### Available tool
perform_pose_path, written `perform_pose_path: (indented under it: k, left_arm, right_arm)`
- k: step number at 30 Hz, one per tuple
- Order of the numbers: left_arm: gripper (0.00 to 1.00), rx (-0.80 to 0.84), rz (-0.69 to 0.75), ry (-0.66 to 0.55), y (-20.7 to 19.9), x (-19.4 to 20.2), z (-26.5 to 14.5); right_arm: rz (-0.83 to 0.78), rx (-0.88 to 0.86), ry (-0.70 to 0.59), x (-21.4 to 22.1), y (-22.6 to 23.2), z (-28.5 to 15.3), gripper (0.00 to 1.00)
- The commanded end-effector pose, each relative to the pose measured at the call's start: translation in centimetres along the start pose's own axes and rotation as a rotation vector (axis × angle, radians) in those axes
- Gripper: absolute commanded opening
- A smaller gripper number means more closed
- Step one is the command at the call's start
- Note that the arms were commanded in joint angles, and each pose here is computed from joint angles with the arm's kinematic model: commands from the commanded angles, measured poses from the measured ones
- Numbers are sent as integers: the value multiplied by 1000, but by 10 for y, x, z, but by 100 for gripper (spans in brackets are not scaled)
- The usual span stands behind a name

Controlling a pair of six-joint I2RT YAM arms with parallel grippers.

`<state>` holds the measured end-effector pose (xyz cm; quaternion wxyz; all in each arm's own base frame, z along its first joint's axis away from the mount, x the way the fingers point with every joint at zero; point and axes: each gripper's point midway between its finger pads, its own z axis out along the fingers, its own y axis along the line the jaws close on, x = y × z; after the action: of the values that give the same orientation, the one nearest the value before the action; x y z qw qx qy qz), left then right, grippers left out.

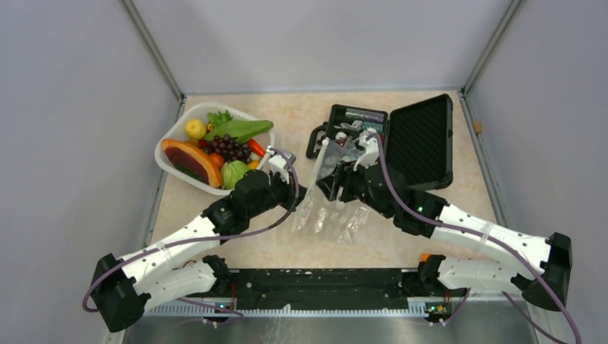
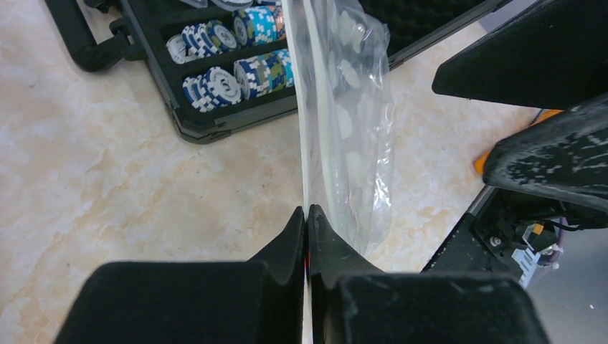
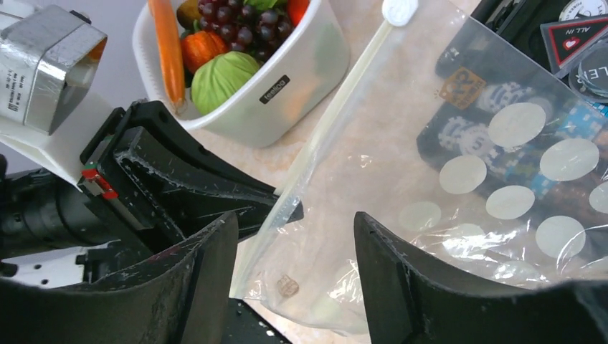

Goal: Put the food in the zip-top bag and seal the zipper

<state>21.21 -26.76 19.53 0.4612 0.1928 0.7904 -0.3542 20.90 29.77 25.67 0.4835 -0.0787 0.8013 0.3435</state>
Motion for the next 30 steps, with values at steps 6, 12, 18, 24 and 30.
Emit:
perform_pose_path:
  k: [6, 12, 18, 24, 30]
  left_arm:
    - [0, 90, 11, -137, -36, -56, -5]
    - [0, -49, 43, -160, -24, -64, -8]
    - [0, -80, 65, -158, -25, -62, -8]
    - [0, -86, 76, -147, -26, -61, -6]
    - [0, -58, 109, -149, -34, -61, -8]
  right_arm:
    - [71, 41, 22, -29, 19, -2, 61]
    - [59, 172, 38, -22, 11, 5, 60]
    - [85, 176, 19, -21, 12, 3, 53]
    - [114, 107, -13, -26, 21, -1, 51]
    - [110, 162, -3, -18, 10, 3, 46]
